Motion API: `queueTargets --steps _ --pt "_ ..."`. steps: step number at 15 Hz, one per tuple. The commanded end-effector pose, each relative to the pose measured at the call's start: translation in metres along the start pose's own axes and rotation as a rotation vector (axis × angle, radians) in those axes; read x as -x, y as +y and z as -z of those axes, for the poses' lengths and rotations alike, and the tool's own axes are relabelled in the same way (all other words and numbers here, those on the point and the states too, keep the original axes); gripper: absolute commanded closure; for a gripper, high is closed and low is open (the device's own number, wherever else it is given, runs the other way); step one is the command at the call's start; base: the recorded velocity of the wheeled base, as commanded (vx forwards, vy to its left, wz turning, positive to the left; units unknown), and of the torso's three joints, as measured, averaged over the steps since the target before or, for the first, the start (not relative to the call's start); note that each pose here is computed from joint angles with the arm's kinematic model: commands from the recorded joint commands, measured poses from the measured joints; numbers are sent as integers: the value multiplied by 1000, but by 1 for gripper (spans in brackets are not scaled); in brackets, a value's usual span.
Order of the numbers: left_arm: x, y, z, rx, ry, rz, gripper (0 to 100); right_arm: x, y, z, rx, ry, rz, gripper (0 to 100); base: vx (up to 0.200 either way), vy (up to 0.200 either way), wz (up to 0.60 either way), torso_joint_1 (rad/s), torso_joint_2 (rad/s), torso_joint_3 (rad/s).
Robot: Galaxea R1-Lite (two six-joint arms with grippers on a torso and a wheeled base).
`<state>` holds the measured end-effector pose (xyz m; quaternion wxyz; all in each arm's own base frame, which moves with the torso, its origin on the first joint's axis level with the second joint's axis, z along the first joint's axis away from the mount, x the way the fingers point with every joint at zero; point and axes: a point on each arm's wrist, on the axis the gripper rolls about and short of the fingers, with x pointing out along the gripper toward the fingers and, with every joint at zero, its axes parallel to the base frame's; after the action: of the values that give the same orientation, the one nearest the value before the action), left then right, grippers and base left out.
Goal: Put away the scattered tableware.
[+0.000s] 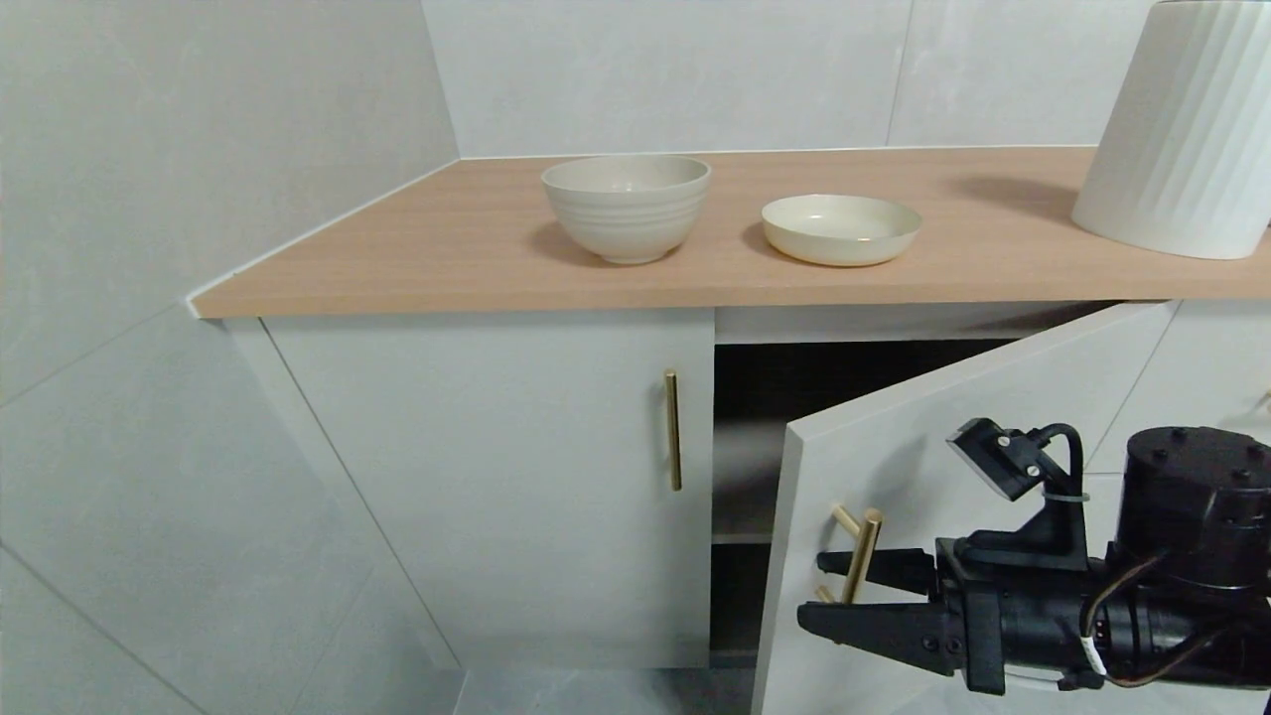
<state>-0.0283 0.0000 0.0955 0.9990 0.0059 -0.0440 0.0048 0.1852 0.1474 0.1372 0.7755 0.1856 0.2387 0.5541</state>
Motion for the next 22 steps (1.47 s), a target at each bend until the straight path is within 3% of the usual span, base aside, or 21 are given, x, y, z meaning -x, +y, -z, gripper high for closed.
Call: queueTargets --steps 1,3,4,6,9,10,12,14,15,18,20,22 --pt "6 -1 -37 -5 -26 58 0 7 5 3 4 -4 -2 0 0 0 0 0 0 0" --pt "-6 -3 -90 -1 44 180 0 10 6 4 8 -4 -2 0 0 0 0 0 0 0" --pt "-18 -4 -104 5 77 214 0 10 7 4 9 -3 -5 0 0 0 0 0 0 0" --pt "-79 -5 -137 38 237 297 0 12 10 4 15 -8 -11 0 0 0 0 0 0 0" --pt "-152 -15 -140 74 403 403 0 17 13 8 14 -5 -11 0 0 0 0 0 0 0" --pt "-168 -22 -135 104 425 440 0 19 15 9 15 -5 -13 0 0 0 0 0 0 0" --pt "-188 -40 -126 194 475 507 0 20 15 10 15 -5 -13 0 0 0 0 0 0 0" --pt "-192 -53 -122 234 513 550 0 20 15 10 14 -4 -12 0 0 0 0 0 0 0" --pt "-192 -58 -121 240 528 579 100 20 15 10 15 -5 -13 0 0 0 0 0 0 0" --pt "-189 -75 -117 242 569 669 100 22 17 12 15 -5 -13 0 0 0 0 0 0 0" --pt "-191 -83 -112 224 597 707 100 23 17 12 15 -5 -13 0 0 0 0 0 0 0" --pt "-206 -101 -101 196 617 754 100 23 17 12 15 -5 -13 0 0 0 0 0 0 0"
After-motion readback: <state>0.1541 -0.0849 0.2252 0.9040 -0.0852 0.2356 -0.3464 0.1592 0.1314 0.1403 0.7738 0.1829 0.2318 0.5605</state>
